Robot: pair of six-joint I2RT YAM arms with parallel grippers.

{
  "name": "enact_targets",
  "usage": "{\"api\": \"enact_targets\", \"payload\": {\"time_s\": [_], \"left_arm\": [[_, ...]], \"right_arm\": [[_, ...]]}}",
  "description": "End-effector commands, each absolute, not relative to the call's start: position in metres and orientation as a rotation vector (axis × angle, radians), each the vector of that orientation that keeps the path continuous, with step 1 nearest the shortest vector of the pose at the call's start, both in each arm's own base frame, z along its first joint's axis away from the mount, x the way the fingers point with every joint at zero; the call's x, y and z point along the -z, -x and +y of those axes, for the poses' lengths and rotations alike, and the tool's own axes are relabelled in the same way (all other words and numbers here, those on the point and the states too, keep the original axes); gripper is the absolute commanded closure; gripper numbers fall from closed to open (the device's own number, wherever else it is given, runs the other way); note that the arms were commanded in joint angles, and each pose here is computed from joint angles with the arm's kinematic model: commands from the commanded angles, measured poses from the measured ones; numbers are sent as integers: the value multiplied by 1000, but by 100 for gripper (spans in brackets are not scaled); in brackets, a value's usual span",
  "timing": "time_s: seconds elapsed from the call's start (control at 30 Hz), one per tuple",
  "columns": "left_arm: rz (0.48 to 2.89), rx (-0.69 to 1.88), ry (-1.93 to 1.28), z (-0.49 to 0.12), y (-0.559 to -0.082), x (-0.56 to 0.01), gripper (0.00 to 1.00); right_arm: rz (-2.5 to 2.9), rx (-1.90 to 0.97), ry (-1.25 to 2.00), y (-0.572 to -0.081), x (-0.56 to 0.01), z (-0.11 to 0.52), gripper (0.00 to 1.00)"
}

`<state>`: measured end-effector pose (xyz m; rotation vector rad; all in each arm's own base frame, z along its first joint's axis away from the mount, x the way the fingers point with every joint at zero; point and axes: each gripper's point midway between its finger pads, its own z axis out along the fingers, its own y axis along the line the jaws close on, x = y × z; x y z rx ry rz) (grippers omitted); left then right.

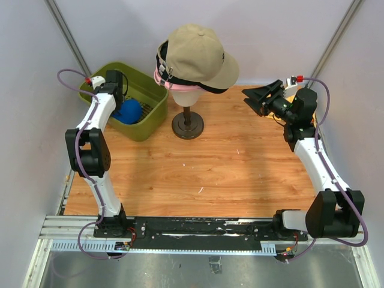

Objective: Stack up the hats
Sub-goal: Move the bin to the center of the board.

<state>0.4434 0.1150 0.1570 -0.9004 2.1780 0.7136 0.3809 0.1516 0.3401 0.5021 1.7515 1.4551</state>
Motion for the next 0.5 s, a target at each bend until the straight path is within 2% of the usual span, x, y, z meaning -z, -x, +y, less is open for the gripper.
{"api": "enact_targets", "payload": {"time_s": [0.0,0.07,0.23,0.47], "left_arm": [[2207,-693,897,109,-438,-159,89],[2190,-683,907,111,-435,-166,99],[2153,-658,930,114,-426,-184,99],[2124,-753,1009,134,-379,-185,100]], "right_arm": [[1709,-1450,-457,-374,-354,149,44],[1704,-1451,-454,-373,-356,149,44],[1702,-1456,-448,-369,-358,150,44],[1695,-1465,-432,-362,-363,152,43]]}}
